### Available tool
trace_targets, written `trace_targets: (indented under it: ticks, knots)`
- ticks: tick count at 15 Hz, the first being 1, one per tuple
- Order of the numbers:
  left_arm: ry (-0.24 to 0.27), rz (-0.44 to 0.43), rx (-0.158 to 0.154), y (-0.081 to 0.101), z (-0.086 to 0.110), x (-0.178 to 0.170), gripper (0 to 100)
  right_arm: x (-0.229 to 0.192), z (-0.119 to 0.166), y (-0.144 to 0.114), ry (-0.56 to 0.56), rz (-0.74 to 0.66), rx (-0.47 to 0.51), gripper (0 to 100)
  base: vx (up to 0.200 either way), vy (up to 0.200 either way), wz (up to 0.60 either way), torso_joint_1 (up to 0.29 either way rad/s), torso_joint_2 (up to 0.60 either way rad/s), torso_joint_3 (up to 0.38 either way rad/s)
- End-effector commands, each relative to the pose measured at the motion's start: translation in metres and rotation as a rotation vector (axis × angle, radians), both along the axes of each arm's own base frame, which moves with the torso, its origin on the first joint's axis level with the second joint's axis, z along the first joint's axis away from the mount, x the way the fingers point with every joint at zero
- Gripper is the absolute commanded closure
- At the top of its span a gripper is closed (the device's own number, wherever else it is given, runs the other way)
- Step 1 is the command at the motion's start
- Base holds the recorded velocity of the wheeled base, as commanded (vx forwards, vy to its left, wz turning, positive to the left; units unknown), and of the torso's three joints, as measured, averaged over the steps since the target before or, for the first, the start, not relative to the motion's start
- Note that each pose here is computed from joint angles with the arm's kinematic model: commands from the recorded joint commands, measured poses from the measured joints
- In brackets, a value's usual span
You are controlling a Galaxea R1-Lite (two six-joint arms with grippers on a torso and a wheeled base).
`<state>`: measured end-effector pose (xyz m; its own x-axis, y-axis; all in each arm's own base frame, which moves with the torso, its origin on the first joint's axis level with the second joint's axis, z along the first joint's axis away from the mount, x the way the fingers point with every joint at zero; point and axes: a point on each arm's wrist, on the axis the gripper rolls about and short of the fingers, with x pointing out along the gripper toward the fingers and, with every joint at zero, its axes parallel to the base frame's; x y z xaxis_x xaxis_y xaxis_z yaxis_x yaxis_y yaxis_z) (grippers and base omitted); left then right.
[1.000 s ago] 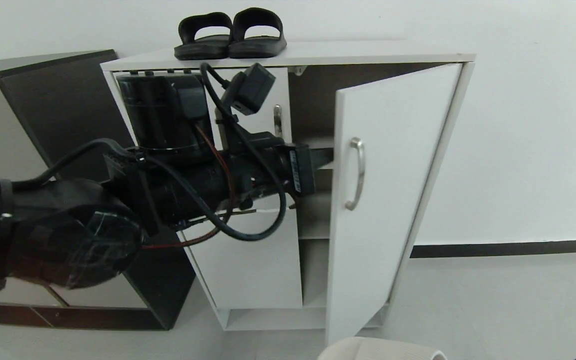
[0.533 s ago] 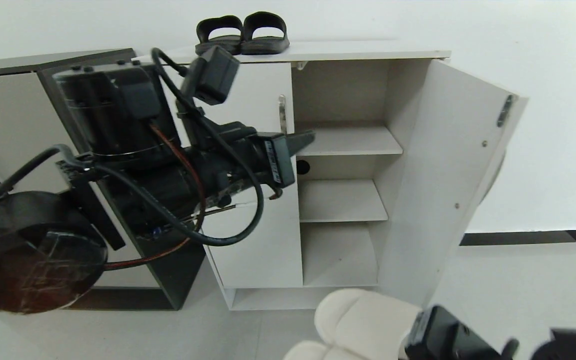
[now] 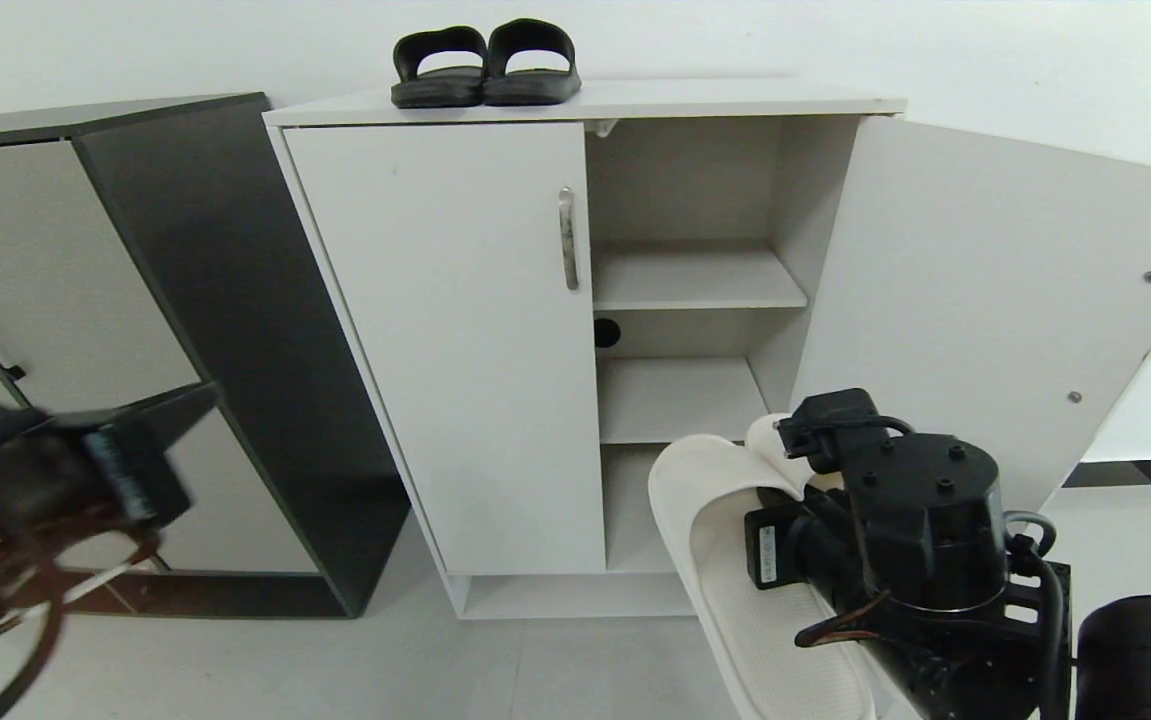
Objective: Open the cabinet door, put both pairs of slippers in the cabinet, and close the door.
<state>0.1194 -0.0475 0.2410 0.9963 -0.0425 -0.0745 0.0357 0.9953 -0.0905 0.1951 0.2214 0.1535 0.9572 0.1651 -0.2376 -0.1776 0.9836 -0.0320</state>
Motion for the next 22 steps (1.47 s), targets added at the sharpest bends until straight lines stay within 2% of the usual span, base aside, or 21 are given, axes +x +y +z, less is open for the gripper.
trace_targets:
  ticks: [1, 2, 4, 5, 7, 8, 9, 10, 11, 12, 14, 17, 20, 22]
  knots:
    - [-0.063, 0.432, 0.041, 0.059, -0.051, -0.126, 100, 0.004, -0.007, 0.001, 0.015, -0.009, -0.019, 100, 0.000, 0.000, 0.00, 0.000, 0.00, 0.000]
    - [-0.023, 0.465, 0.053, 0.059, -0.075, -0.138, 100, 0.004, -0.007, 0.001, 0.014, -0.010, -0.021, 100, 0.000, 0.000, 0.00, 0.000, 0.00, 0.000]
    - [-0.012, 0.445, 0.057, 0.057, -0.123, -0.148, 100, 0.004, -0.007, 0.001, 0.011, -0.008, -0.025, 100, 0.000, 0.000, 0.00, 0.000, 0.00, 0.000]
    - [-0.021, 0.407, 0.054, 0.057, -0.137, -0.150, 100, 0.004, -0.007, 0.001, 0.012, -0.008, -0.026, 100, 0.000, 0.000, 0.00, 0.000, 0.00, 0.000]
    - [-0.035, 0.201, 0.074, 0.051, -0.158, -0.147, 100, 0.004, -0.009, 0.001, 0.017, -0.006, -0.029, 100, 0.000, 0.000, 0.00, 0.000, 0.00, 0.000]
    - [-0.063, 0.100, 0.101, 0.049, -0.159, -0.146, 100, 0.003, -0.010, 0.001, 0.021, -0.001, -0.032, 100, 0.000, 0.000, 0.00, 0.000, 0.00, 0.000]
    - [-0.076, 0.023, 0.110, 0.047, -0.164, -0.143, 100, 0.002, -0.012, 0.000, 0.025, -0.001, -0.036, 100, 0.000, 0.000, 0.00, 0.000, 0.00, 0.000]
    - [-0.079, -0.020, 0.147, 0.046, -0.166, -0.142, 100, 0.002, -0.013, 0.000, 0.027, 0.000, -0.038, 100, 0.000, 0.000, 0.00, 0.000, 0.00, 0.000]
    - [-0.080, -0.028, 0.157, 0.046, -0.166, -0.142, 100, 0.002, -0.013, 0.000, 0.026, 0.002, -0.037, 100, 0.000, 0.000, 0.00, 0.000, 0.00, 0.000]
    - [-0.080, -0.028, 0.156, 0.046, -0.166, -0.142, 100, 0.001, -0.013, 0.000, 0.026, 0.003, -0.037, 100, 0.000, 0.000, 0.00, 0.000, 0.00, 0.000]
    - [-0.077, -0.023, 0.108, 0.046, -0.166, -0.142, 100, 0.004, -0.016, 0.006, 0.030, 0.014, -0.040, 100, 0.000, 0.000, 0.00, 0.000, 0.00, 0.000]
    - [-0.077, -0.023, 0.110, 0.046, -0.166, -0.142, 100, 0.020, -0.027, 0.025, 0.000, 0.020, 0.006, 100, 0.000, 0.000, 0.00, 0.000, 0.00, 0.000]
    - [-0.077, -0.023, 0.111, 0.046, -0.166, -0.142, 100, 0.030, -0.040, 0.040, 0.012, 0.018, -0.007, 100, 0.000, 0.000, 0.00, 0.000, 0.00, 0.000]
    - [-0.077, -0.023, 0.111, 0.046, -0.166, -0.142, 100, 0.034, -0.051, 0.049, 0.017, 0.019, -0.012, 100, 0.000, -0.200, 0.00, 0.000, 0.00, 0.005]
